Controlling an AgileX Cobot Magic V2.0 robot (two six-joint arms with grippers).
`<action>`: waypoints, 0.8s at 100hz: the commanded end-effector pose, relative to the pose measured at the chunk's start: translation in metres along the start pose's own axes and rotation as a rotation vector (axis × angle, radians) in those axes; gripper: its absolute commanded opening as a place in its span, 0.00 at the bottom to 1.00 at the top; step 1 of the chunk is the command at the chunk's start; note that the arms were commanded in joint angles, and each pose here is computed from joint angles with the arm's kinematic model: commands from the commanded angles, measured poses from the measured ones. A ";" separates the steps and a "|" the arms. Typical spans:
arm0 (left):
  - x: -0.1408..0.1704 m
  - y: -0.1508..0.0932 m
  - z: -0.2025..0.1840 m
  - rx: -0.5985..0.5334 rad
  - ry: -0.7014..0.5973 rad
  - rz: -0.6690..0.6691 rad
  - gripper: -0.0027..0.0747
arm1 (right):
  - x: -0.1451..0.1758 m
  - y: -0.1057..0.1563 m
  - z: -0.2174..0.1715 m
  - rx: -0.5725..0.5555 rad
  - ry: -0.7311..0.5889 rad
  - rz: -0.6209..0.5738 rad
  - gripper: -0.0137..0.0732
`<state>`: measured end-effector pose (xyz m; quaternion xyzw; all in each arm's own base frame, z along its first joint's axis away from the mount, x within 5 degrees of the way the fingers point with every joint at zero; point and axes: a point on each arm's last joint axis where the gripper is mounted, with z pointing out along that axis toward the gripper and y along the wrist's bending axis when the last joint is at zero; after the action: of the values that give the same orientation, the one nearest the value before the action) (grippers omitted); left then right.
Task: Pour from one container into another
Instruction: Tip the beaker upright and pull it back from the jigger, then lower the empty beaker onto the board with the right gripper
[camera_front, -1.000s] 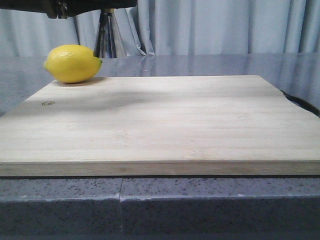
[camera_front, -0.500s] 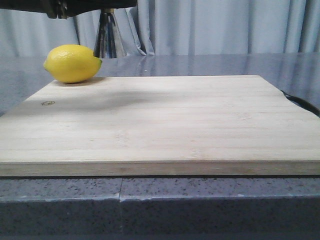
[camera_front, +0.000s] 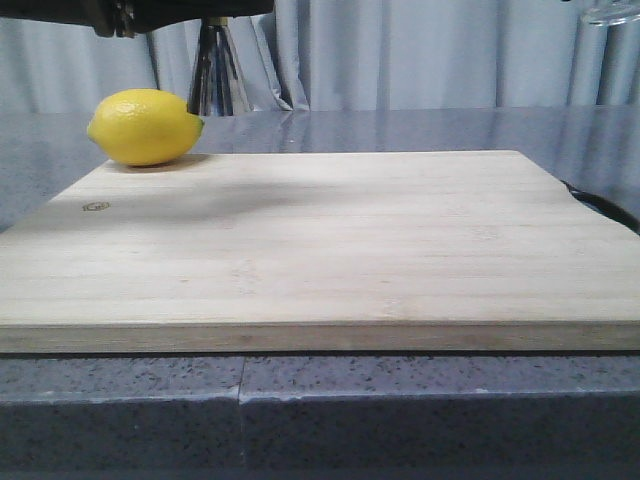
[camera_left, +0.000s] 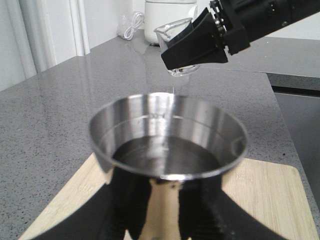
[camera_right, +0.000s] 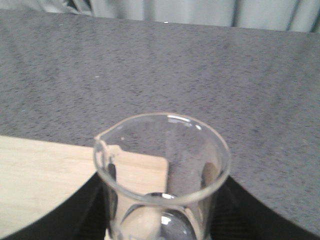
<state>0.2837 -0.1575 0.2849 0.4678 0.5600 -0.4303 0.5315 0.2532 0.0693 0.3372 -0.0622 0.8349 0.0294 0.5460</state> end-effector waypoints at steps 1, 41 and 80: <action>-0.033 -0.009 -0.002 0.041 -0.156 0.028 0.33 | -0.014 0.010 -0.008 -0.060 -0.080 -0.023 0.50; -0.033 -0.009 -0.002 0.041 -0.156 0.028 0.33 | -0.005 0.039 0.000 -0.159 -0.041 -0.166 0.50; -0.033 -0.009 -0.002 0.039 -0.154 0.028 0.33 | -0.012 0.031 0.003 -0.253 -0.142 -0.181 0.50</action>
<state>0.2836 -0.1575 0.2848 0.4684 0.5600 -0.4300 0.5311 0.2525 0.1089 0.3246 -0.2250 0.8146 0.0926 0.5265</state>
